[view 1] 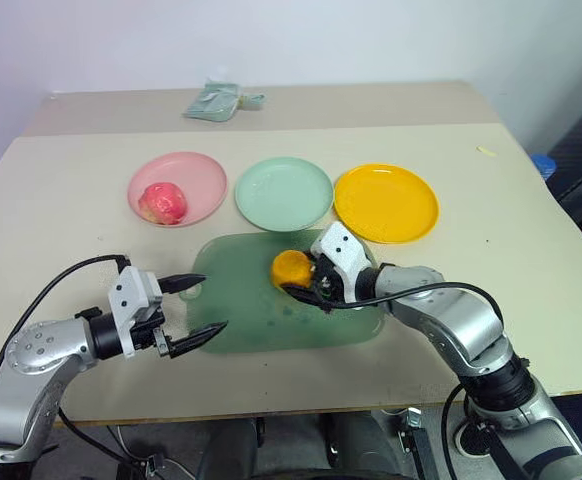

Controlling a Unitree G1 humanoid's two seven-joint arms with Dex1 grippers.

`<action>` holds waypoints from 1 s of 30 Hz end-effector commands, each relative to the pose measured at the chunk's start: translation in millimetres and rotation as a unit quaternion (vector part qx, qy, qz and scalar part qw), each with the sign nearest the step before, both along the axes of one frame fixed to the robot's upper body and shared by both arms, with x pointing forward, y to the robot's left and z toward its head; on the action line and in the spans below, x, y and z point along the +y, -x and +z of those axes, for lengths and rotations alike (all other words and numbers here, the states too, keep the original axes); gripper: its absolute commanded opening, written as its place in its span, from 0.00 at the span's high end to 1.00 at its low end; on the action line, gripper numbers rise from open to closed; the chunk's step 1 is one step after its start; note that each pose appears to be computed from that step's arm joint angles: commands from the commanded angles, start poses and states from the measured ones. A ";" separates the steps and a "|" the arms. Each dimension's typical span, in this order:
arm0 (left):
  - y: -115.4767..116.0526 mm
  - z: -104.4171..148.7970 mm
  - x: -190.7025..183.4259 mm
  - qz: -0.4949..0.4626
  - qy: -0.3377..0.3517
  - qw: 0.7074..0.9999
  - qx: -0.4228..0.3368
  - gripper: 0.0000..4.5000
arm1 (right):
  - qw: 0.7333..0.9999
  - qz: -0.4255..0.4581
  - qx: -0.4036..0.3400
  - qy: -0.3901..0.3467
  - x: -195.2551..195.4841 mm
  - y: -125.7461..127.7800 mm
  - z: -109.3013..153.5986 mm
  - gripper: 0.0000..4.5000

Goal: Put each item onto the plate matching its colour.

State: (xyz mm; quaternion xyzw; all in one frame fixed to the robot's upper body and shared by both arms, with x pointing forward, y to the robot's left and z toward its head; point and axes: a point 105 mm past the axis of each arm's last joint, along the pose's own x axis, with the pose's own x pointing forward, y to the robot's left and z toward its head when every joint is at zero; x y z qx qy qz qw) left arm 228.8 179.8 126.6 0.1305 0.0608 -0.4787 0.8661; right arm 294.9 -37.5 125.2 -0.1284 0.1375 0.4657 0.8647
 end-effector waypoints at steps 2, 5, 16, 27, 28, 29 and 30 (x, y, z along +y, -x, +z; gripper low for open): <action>9.5 -3.0 -12.7 -0.028 0.001 1.000 -0.006 0.00 | 0.995 -0.030 -0.060 -0.070 -9.5 -10.0 51.7 0.42; 14.1 -6.1 -23.2 -0.044 0.011 0.999 -0.002 0.00 | 0.984 -0.126 -0.085 -0.095 -42.4 -37.9 74.6 0.42; 12.5 -13.3 -40.1 -0.057 0.027 0.998 -0.011 0.00 | 0.936 -0.332 -0.098 -0.057 -128.2 -104.9 65.9 0.09; 7.7 -4.7 -30.9 -0.040 0.028 0.999 -0.020 0.00 | 0.996 0.016 -0.066 -0.049 -78.5 3.4 53.8 0.01; 6.5 -3.7 -31.0 -0.040 0.028 0.999 -0.021 0.00 | 0.998 0.022 -0.049 -0.026 -77.8 6.7 40.7 0.01; 5.4 -3.0 -30.9 -0.041 0.028 0.999 -0.022 0.00 | 0.999 0.011 -0.042 0.001 -79.2 4.1 28.0 0.01; 4.6 -2.5 -31.1 -0.042 0.028 0.998 -0.023 0.00 | 0.999 0.004 -0.039 0.020 -80.9 1.8 19.6 0.01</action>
